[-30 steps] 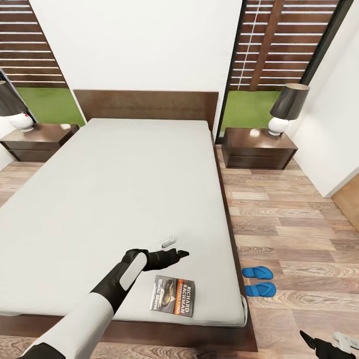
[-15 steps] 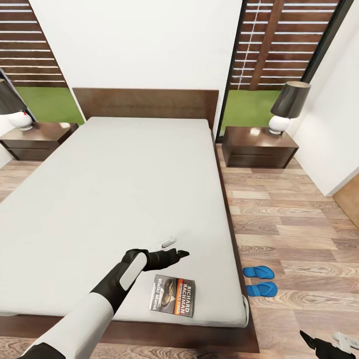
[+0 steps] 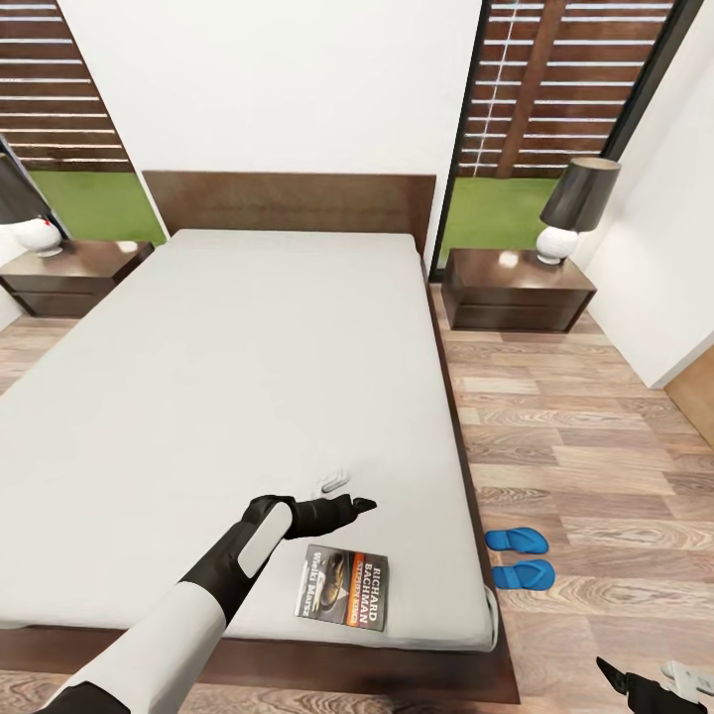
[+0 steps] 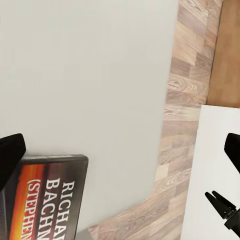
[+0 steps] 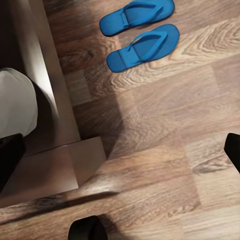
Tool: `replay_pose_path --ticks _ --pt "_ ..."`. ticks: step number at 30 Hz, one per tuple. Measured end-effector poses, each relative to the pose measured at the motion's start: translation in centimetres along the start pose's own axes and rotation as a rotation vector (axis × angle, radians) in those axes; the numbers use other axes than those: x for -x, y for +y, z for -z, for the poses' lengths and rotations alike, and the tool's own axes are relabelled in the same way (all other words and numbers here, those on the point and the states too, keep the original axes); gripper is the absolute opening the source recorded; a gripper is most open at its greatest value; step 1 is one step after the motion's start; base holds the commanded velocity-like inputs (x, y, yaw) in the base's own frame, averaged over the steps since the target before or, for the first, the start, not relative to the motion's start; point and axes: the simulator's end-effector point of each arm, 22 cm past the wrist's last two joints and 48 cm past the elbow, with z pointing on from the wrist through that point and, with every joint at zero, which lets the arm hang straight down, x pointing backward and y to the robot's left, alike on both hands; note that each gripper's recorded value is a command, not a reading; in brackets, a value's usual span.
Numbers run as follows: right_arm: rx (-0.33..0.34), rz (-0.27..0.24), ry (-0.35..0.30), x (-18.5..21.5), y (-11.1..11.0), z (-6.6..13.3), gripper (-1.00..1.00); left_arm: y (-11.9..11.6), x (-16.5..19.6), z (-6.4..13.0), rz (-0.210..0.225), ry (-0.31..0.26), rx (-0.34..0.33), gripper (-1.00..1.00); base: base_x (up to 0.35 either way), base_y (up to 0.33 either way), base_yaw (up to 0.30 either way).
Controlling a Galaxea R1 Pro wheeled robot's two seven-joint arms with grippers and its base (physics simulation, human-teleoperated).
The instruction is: In the bedroom, move the book from the bed onto either nightstand, and place the two sandals side by side next to the bed.
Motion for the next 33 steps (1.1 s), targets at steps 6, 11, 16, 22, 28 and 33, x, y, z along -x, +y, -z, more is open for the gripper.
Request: replay_pose_path --ticks 6,11,16,22,28,33 --pt "0.0 0.0 0.0 -0.4 -0.1 -0.8 1.0 0.7 -0.1 -0.7 0.0 -0.001 0.0 1.0 0.0 0.0 0.0" --pt "0.0 0.0 0.0 -0.8 -0.2 -1.6 1.0 1.2 -0.3 -1.2 0.0 -0.001 0.0 1.0 0.0 0.0 0.0" --pt "0.0 0.0 -0.001 -1.2 -0.3 -2.3 1.0 1.8 -0.4 -1.8 0.0 -0.001 0.0 1.0 0.0 0.0 0.0" --pt "0.0 0.0 -0.001 -1.6 -0.5 -3.2 1.0 2.5 -0.6 -2.5 -0.001 -0.001 0.0 1.0 0.0 0.0 0.0" --pt "0.0 0.0 -0.001 -1.9 -0.5 -3.6 1.0 2.8 -0.7 -2.9 -0.001 -0.001 0.0 1.0 0.0 0.0 0.0" --pt "0.0 0.0 -0.001 -1.9 -0.5 -3.6 1.0 2.8 -0.7 -2.9 -0.001 -0.001 0.0 1.0 0.0 0.0 0.0"
